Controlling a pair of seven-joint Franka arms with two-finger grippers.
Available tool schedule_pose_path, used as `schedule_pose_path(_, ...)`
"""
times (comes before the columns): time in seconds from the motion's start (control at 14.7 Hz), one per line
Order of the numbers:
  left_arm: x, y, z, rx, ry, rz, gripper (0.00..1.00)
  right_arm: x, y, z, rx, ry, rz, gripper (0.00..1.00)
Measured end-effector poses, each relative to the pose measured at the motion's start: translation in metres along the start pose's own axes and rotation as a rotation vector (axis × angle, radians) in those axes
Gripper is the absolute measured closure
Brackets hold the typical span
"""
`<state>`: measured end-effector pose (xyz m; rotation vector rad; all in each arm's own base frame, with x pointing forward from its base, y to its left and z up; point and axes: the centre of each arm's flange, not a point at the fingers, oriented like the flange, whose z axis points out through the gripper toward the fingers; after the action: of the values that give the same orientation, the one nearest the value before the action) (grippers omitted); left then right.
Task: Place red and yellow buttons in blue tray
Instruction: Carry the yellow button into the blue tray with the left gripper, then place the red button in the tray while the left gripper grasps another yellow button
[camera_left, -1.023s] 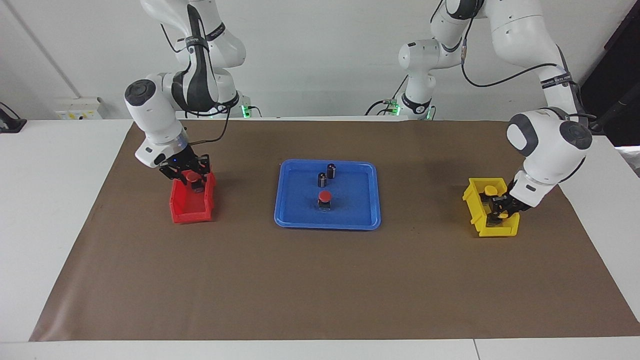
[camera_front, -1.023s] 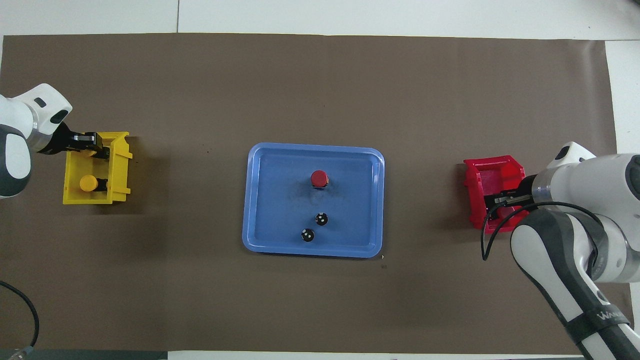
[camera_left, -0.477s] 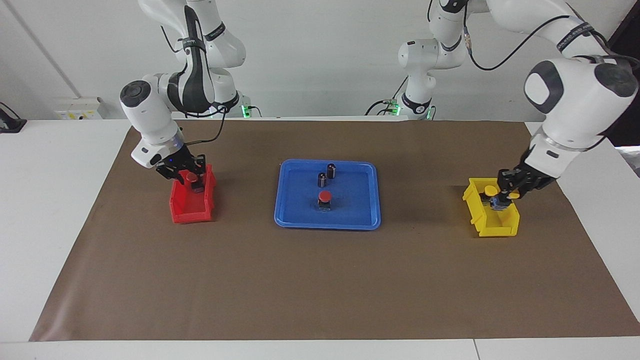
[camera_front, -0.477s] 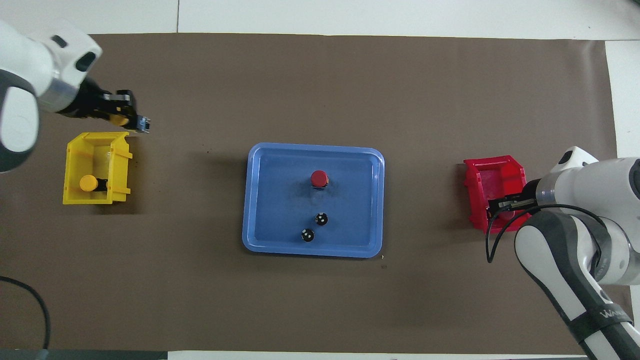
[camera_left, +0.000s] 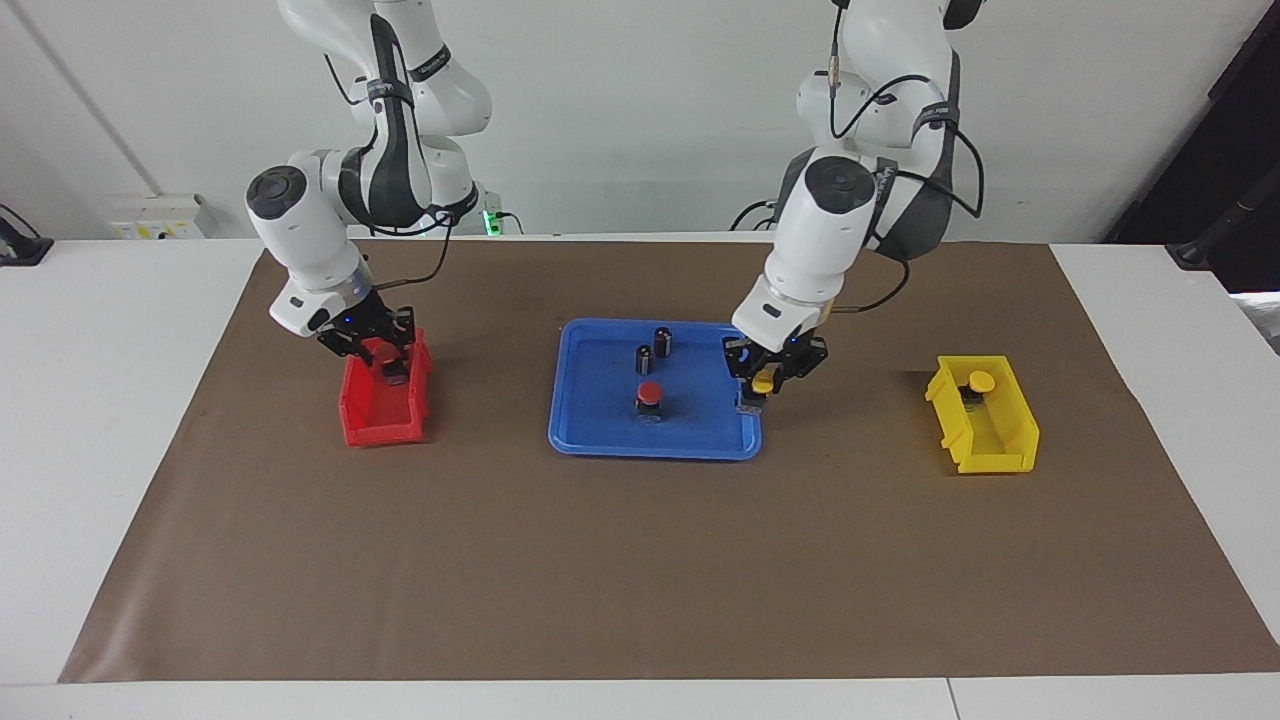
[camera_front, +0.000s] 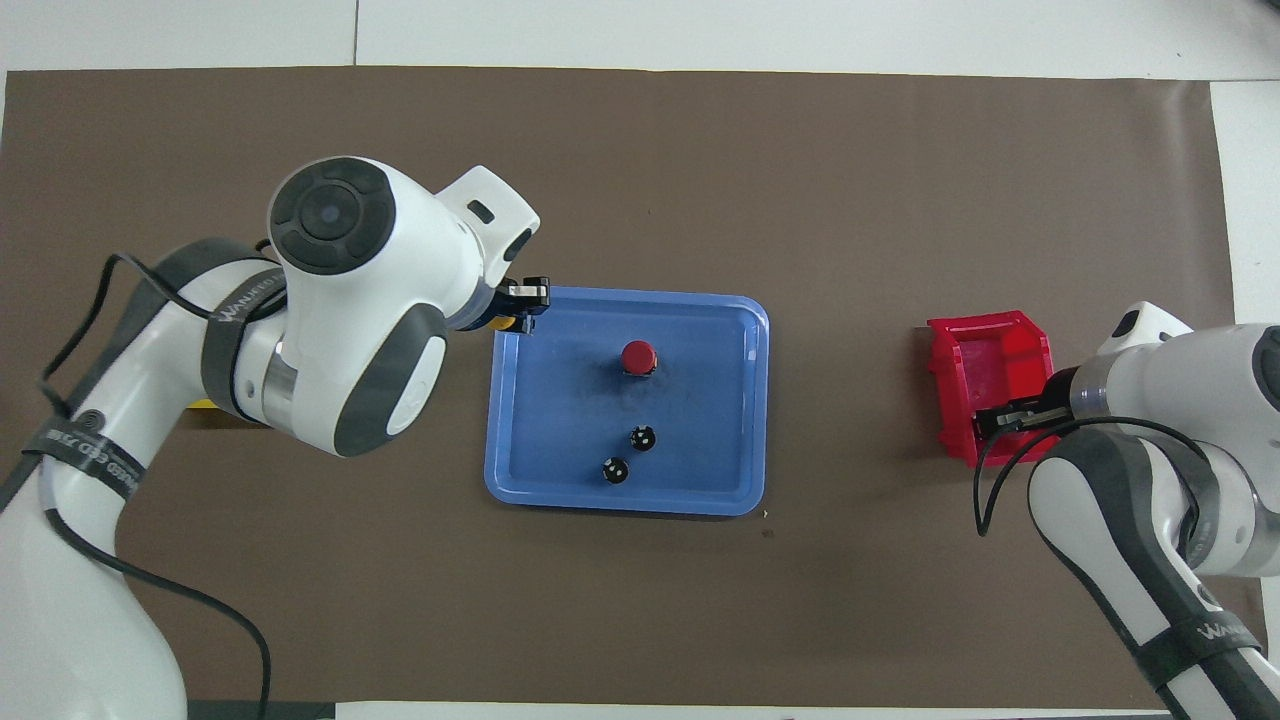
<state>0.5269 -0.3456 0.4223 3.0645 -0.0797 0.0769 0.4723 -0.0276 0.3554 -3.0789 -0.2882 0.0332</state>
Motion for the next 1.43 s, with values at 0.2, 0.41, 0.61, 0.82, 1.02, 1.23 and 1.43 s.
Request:
schedule_pose_path(0.2,-0.017,0.03,0.036,0.014,-0.027,-0.003,0.59,-0.003,0.004,0.0,0.001,-0.001,-0.008,0.41)
schedule_pose_path(0.41,-0.023,0.044,0.064,0.026,-0.043,-0.012,0.59,-0.007,0.003,0.004,0.003,-0.009,-0.008,0.41)
schedule_pose_path(0.61,-0.023,0.045,0.07,0.028,-0.044,-0.014,0.59,-0.013,0.002,0.009,0.002,-0.007,-0.008,0.46)
schedule_pose_path(0.82,-0.02,0.041,0.069,0.029,-0.041,-0.021,0.59,-0.016,0.001,0.012,-0.003,0.007,-0.007,0.51)
schedule_pose_path(1.02,-0.018,0.038,0.069,0.031,-0.04,-0.027,0.59,-0.014,0.001,0.007,-0.005,0.016,-0.008,0.59)
schedule_pose_path(1.23,-0.018,0.038,0.069,0.035,-0.045,-0.029,0.44,0.002,0.003,-0.023,0.004,-0.004,-0.013,0.59)
schedule_pose_path(1.43,-0.015,0.037,0.055,0.066,-0.068,-0.024,0.11,0.038,-0.003,-0.078,0.013,-0.019,0.001,0.59)
